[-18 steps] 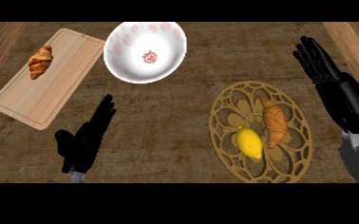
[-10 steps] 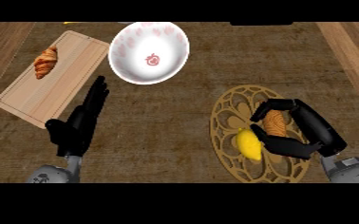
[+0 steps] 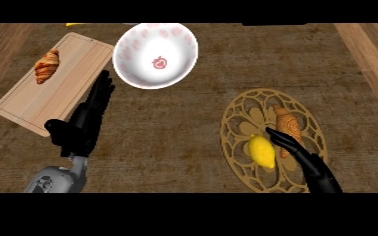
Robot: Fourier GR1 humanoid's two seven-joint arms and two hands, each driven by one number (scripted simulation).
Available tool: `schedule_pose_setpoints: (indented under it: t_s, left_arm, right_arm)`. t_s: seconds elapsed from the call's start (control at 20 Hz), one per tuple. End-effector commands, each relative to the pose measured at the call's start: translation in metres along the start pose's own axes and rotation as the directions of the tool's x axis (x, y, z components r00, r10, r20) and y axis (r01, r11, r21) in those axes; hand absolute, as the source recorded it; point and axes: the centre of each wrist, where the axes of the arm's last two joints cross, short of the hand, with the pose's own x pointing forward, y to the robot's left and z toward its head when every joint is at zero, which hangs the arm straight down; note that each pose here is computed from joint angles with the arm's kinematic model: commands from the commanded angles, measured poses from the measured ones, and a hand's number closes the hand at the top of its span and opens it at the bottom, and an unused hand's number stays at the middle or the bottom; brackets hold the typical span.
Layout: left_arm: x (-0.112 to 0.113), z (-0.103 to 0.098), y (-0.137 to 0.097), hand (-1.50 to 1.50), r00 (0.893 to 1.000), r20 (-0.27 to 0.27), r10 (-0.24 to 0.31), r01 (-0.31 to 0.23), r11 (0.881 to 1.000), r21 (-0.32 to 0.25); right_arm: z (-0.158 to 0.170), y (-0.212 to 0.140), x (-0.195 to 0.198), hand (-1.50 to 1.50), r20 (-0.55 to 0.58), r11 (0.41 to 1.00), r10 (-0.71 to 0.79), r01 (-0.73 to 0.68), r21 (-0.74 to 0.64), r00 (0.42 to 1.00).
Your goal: Pick the lemon from the placemat and place it in the bowl
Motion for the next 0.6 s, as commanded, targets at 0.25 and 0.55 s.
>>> schedule_pose_setpoints:
  t_s: [0.25,0.55]
  left_arm:
    - [0.004,-0.022,-0.016,0.00,1.000,0.024,0.003,-0.003,1.000,-0.001]
    - [0.010,-0.010,-0.022,0.00,1.000,0.018,0.003,-0.003,1.000,-0.009]
  right_arm:
    - [-0.008,-0.017,0.076,-1.50,-0.079,0.966,0.239,-0.246,-0.084,0.968]
    - [-0.026,-0.035,0.092,-1.50,-0.262,0.963,0.271,-0.260,0.075,0.926]
